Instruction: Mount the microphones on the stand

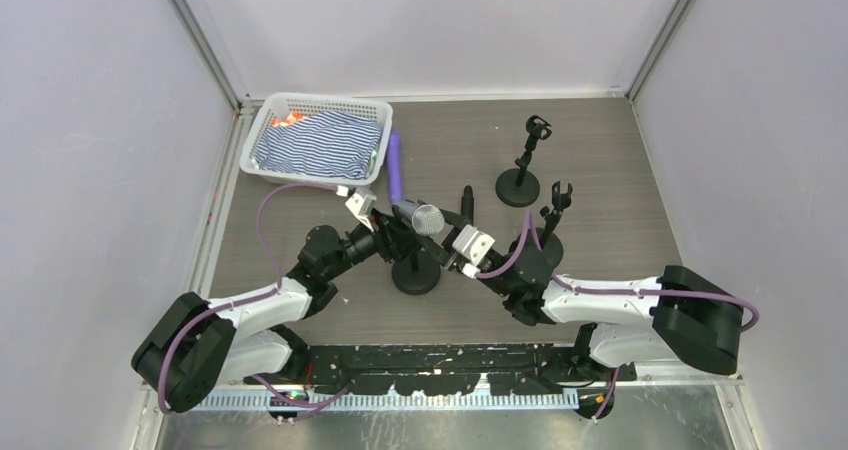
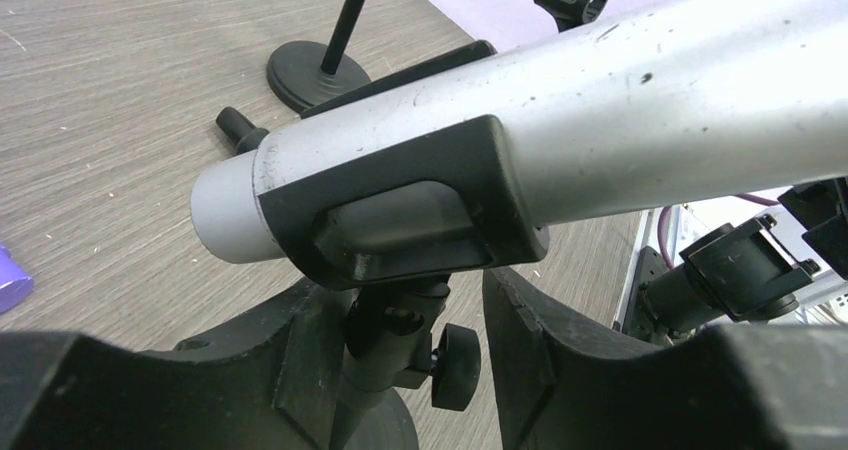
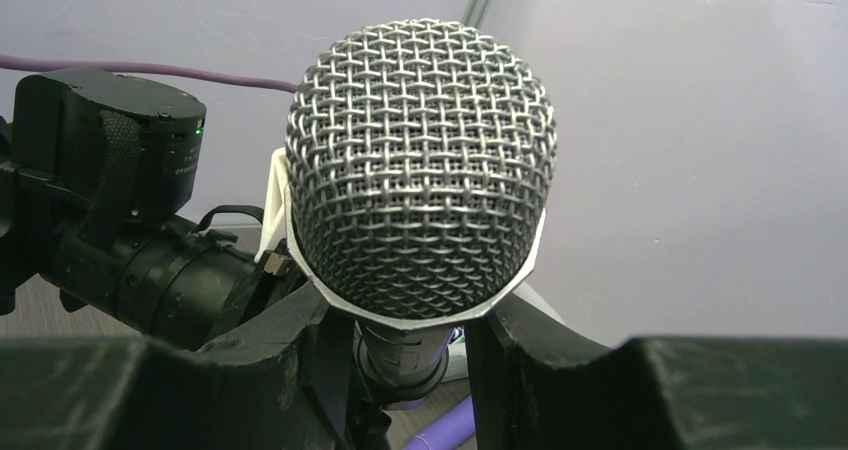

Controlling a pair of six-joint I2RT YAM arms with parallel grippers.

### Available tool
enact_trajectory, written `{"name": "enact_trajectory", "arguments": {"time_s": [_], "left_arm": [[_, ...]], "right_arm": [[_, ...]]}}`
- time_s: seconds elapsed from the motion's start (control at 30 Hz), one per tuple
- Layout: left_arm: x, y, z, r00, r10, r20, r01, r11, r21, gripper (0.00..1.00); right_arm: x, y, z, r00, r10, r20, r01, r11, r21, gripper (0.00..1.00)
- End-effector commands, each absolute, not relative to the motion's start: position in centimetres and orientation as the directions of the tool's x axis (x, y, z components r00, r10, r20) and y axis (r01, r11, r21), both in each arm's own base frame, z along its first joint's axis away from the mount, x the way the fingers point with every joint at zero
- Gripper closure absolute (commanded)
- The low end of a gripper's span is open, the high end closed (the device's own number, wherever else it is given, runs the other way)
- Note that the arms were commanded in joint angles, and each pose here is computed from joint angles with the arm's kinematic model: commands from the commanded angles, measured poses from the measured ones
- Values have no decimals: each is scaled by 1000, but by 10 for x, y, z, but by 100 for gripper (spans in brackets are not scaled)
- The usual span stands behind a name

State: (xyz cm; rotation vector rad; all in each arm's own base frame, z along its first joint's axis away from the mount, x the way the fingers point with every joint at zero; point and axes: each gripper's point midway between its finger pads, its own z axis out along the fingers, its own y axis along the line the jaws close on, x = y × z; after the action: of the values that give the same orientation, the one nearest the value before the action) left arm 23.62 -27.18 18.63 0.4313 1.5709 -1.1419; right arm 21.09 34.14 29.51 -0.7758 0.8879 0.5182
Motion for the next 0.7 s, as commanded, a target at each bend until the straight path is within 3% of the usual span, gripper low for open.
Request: {"name": "enact_trajectory", "arguments": {"time_s": [0.0, 0.2, 0.33, 0.43, 0.67], "left_arm": [[229, -273, 225, -265, -358, -895, 816, 410, -406, 51], [237, -272, 229, -254, -395, -883, 801, 426, -420, 65], [243, -275, 232, -252, -421, -871, 796, 422, -434, 83], [247, -277, 235, -249, -432, -867, 797, 416, -437, 97], [249, -279, 235, -239, -424, -873, 801, 422, -424, 100]], "right_arm": [[226, 317, 128, 270, -408, -872, -741, 490, -459, 99], [223, 317, 132, 265, -395, -880, -751, 487, -445, 99], [221, 316, 140, 263, -381, -886, -752, 494, -436, 97], [219, 315, 154, 254, -339, -906, -753, 518, -405, 82], [212, 305, 204, 181, -209, -961, -758, 593, -272, 41]]}}
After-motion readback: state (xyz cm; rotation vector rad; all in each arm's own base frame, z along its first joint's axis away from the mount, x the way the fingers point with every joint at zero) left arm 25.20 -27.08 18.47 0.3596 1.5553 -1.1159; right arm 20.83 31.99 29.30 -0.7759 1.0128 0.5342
